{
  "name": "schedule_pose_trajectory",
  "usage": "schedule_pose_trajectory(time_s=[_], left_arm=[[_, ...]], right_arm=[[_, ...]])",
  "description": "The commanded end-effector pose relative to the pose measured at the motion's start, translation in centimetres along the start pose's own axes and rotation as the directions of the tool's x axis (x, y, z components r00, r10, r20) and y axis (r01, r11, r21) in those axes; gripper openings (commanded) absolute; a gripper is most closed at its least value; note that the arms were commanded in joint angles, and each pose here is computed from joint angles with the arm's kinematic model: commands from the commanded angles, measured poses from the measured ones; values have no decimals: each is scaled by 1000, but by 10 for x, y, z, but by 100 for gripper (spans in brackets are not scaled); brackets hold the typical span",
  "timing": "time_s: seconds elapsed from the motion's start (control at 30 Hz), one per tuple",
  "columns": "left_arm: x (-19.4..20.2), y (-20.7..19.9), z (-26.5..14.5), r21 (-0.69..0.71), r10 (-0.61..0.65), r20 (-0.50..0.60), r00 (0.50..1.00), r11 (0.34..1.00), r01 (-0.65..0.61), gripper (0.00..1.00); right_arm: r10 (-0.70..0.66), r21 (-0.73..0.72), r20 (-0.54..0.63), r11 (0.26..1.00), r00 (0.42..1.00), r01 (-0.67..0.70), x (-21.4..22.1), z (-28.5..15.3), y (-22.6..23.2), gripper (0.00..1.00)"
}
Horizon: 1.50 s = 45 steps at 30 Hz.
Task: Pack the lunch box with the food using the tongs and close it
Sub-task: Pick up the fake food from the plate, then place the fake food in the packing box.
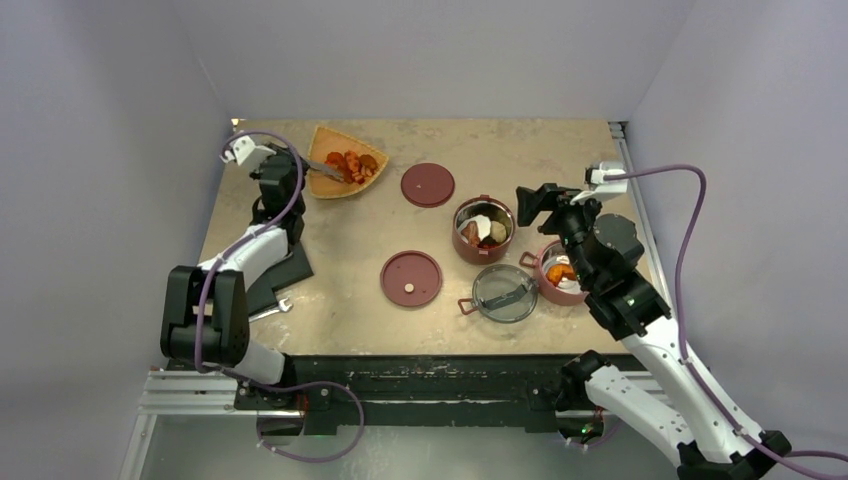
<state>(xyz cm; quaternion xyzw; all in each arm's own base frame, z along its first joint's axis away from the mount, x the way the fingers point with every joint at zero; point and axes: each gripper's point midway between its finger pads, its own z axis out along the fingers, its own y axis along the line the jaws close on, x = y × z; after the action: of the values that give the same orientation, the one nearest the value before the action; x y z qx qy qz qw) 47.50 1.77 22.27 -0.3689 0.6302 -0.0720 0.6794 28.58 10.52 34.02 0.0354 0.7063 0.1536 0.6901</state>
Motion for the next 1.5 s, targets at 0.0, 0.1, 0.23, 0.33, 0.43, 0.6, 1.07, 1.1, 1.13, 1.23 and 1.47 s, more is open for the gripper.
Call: schedule_pose_trajectory(time_s=[0.0,0.1,0.23,0.33,0.43,0.6,1.07,1.1,1.13,1.23,1.47], left_arm=[[-17,-41,-21,176,-14,-51,999,984,23,8],[-16,-63,-40,254,8,-94,996,967,16,8],[-16,-100,-70,369,31,-152,988,929,28,8],[-7,-133,-99,464,47,-210,977,884,57,8],[3,-170,-131,559,51,-277,959,821,118,9],[19,-215,-179,659,66,-370,927,722,211,9],[86,-261,-242,720,161,-522,838,609,332,9],[89,-262,-242,722,166,-521,837,609,329,9],[92,-263,-241,724,172,-520,837,609,325,9],[102,-265,-238,722,181,-524,832,613,321,9],[124,-270,-227,719,209,-526,824,626,300,10]], right_arm=[[24,-19,0,1000,1000,-23,0,4,5,85],[15,2,-15,1000,1000,-15,2,9,3,85],[15,4,-21,1000,1000,-15,-1,12,5,85],[13,23,-22,1000,1000,-13,-1,15,2,86],[32,50,-45,998,999,-29,3,18,-2,86],[56,73,-62,996,997,-51,7,18,-6,86],[87,115,-42,990,995,-81,-4,14,-18,89],[87,114,-41,990,995,-82,-5,13,-18,89],[87,115,-40,990,995,-82,-6,12,-18,89],[87,110,-40,991,995,-82,-6,9,-18,90],[88,91,-44,992,995,-84,-5,8,-15,90]])
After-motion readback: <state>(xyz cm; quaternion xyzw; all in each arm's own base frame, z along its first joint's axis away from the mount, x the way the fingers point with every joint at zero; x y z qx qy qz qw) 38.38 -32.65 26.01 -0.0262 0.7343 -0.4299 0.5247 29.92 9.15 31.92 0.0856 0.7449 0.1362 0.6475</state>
